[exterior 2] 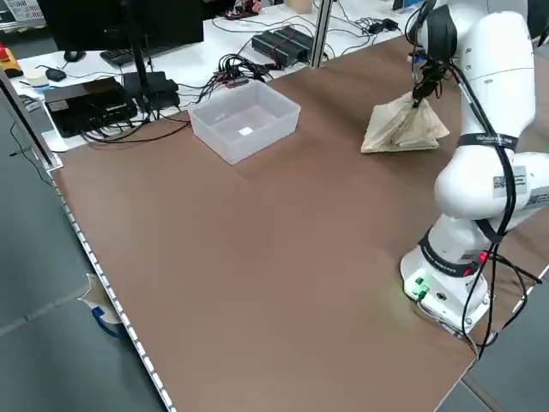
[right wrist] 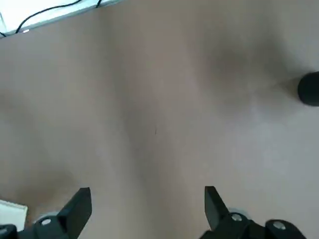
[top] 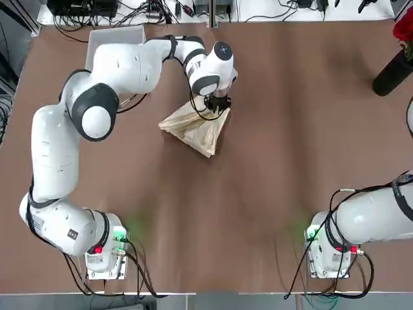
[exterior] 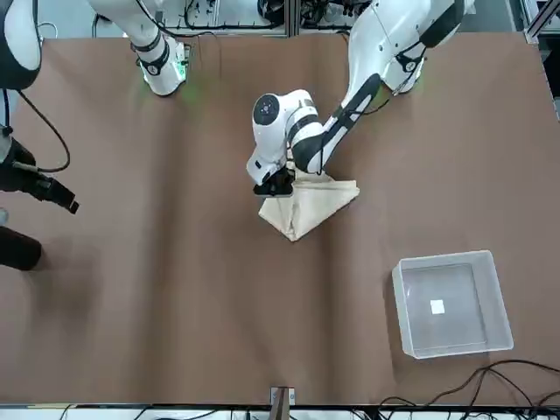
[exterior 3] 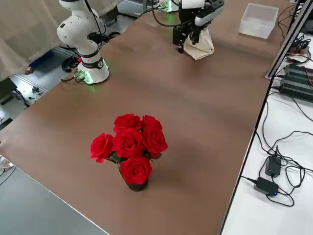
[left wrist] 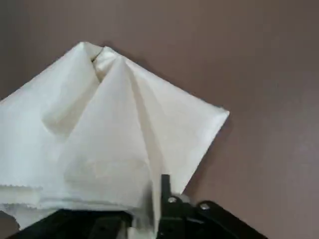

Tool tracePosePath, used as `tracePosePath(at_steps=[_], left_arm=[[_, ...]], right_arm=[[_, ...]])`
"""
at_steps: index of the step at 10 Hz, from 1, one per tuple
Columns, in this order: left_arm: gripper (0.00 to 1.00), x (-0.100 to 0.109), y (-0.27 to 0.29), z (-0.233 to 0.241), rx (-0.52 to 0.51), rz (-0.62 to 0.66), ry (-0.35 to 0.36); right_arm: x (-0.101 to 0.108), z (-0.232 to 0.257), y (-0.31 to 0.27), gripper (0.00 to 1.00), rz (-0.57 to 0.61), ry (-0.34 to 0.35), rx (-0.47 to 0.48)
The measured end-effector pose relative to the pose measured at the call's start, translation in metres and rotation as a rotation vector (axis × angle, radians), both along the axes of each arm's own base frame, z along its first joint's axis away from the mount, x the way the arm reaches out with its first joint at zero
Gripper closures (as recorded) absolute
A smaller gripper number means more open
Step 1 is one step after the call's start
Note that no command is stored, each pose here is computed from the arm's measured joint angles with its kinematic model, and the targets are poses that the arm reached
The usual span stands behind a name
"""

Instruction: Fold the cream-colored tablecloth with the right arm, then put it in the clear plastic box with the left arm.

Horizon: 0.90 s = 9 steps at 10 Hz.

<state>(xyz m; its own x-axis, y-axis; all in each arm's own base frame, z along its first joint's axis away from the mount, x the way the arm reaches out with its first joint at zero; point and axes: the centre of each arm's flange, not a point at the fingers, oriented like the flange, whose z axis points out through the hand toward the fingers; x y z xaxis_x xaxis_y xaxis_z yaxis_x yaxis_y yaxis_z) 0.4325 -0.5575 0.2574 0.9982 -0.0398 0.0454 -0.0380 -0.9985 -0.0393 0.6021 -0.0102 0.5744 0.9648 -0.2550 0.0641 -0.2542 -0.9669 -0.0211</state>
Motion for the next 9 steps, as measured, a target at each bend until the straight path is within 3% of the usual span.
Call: tracePosePath(at_steps=[4,5,9], left_arm=[[0.07,0.012,-0.004,0.018,-0.029,-0.006,-0.024],[0.0,0.014,-0.004,0.02,-0.033,-0.005,-0.026],[0.0,0.012,-0.006,0.02,-0.034,-0.007,-0.026]], right_arm=[[0.002,-0.005,0.0,0.0,0.014,0.007,-0.002],[0.002,-0.005,-0.001,0.0,0.013,0.007,-0.002],[0.002,-0.006,-0.003,0.0,0.009,0.008,-0.003]])
